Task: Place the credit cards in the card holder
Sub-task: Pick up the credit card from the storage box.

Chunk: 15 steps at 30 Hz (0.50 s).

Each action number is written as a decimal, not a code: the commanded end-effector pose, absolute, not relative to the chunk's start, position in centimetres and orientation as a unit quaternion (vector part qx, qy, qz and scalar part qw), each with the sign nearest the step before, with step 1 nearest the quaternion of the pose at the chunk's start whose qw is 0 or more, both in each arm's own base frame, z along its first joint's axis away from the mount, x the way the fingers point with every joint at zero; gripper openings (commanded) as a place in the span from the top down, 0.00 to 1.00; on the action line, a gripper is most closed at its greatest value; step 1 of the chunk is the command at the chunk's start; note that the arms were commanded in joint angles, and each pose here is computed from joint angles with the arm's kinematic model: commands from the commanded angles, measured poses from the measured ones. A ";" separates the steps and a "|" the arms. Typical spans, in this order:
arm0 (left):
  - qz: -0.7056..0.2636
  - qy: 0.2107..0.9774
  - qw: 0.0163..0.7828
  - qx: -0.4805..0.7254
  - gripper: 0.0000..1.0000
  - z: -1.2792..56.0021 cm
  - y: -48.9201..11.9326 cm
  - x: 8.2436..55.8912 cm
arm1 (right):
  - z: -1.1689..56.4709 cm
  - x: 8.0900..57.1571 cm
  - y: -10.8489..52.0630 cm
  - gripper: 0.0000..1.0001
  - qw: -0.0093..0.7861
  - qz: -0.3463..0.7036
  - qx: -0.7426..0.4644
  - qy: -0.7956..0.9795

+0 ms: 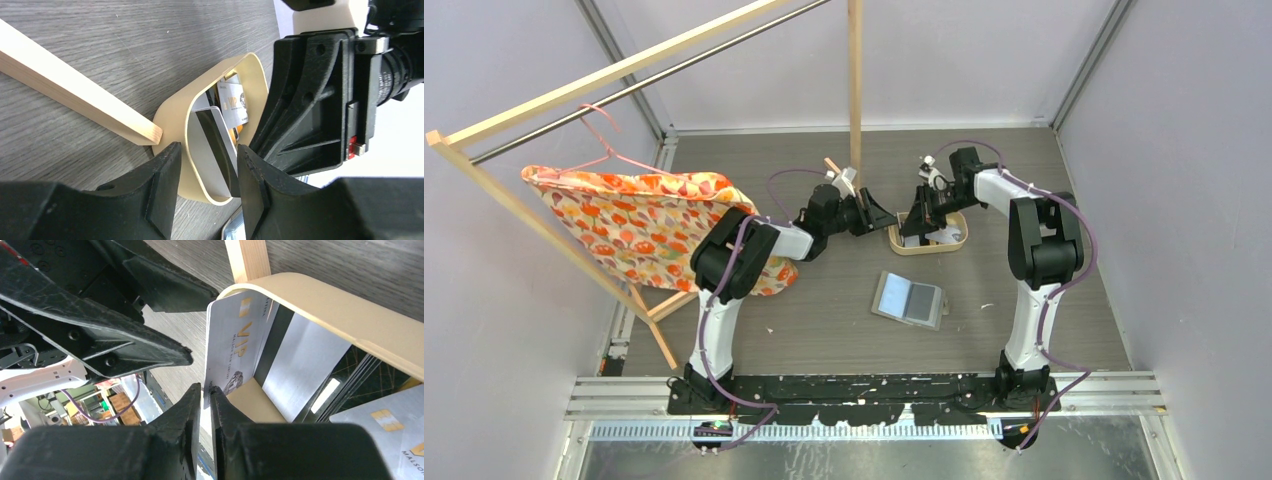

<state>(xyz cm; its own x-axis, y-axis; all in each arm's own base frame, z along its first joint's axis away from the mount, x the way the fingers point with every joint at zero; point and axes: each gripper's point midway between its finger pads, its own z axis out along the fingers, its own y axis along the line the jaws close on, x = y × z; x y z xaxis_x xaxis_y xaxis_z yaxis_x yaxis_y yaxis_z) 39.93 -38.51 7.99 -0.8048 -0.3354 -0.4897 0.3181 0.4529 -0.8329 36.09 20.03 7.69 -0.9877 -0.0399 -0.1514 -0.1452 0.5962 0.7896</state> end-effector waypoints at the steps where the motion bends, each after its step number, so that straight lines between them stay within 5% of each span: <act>1: -0.555 0.752 0.356 0.024 0.54 12.7 -39.0 40.3 | 7.8 36.8 20.2 0.81 0.059 0.455 -0.051 0.887; 15: -0.567 0.740 0.360 0.035 0.54 13.6 -39.7 40.0 | 8.4 36.7 21.0 0.79 0.047 0.502 -0.035 0.863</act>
<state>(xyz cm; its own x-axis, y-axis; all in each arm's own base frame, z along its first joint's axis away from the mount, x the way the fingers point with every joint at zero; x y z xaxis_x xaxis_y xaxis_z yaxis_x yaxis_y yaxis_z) 40.19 -38.71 8.96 -0.7873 -0.3461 -0.5102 0.3489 0.4321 -0.8316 36.36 20.62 7.25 -0.9951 -0.0152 -0.0972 -0.0901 0.5369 0.8388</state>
